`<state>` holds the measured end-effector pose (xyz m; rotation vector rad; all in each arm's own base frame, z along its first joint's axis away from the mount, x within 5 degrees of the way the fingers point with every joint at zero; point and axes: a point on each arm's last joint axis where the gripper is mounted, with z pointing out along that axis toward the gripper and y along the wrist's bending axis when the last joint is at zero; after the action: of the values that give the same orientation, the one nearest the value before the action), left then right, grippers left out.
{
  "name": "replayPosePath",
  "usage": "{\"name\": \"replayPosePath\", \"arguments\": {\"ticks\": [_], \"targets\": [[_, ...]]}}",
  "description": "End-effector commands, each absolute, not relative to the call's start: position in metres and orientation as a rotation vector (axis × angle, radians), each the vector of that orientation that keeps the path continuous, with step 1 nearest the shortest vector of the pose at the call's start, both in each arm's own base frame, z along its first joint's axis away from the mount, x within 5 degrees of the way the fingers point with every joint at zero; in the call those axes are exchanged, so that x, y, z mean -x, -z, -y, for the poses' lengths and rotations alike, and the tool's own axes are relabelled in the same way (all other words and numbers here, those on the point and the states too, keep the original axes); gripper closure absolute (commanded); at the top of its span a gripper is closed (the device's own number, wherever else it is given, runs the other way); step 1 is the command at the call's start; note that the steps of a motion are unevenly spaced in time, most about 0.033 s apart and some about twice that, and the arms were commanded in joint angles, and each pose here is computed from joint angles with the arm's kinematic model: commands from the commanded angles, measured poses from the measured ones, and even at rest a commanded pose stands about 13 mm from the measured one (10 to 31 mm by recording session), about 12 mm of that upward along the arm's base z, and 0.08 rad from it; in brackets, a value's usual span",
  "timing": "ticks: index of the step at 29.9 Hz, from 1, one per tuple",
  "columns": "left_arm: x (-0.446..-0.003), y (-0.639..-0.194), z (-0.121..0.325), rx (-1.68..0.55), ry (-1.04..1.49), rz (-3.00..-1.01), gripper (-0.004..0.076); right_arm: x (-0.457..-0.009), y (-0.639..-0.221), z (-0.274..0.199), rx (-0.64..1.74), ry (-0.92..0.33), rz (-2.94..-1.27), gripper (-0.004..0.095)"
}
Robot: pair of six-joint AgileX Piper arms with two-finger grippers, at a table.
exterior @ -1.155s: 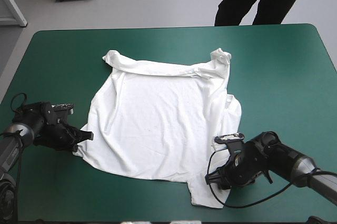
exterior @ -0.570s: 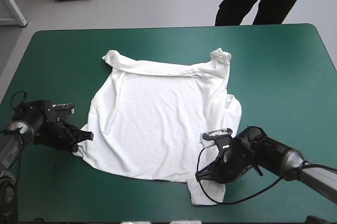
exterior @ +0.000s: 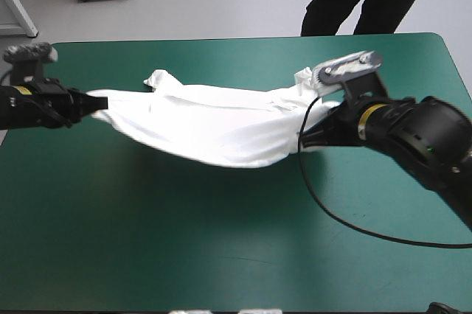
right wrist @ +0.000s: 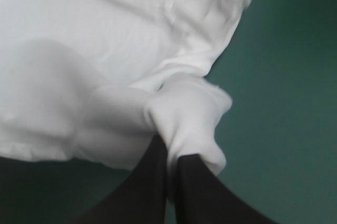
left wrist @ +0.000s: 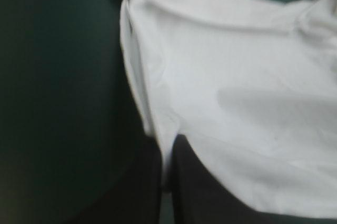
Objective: Fold the cloth
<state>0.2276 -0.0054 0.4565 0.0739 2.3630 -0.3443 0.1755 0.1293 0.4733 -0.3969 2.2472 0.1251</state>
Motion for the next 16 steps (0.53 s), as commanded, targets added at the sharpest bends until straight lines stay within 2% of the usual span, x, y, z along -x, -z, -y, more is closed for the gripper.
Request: {"name": "replayPosePath", "arguments": {"ticks": [1,8,16], "targets": [[-0.198,-0.526,0.016,-0.131,0.377,-2.078,0.0733,-0.160,-0.536,-0.098,0.323,-0.082,-1.974,0.0925],[-0.151,-0.610,0.025,-0.192,0.377,-1.646,0.0733,-0.130,-0.613,-0.064,0.306,-0.080,-1.603,0.0925],[-0.099,-0.661,0.029,-0.212,0.341,-1.324,0.0733,-0.088,-0.672,-0.030,0.266,-0.121,-1.192,0.0925]]}}
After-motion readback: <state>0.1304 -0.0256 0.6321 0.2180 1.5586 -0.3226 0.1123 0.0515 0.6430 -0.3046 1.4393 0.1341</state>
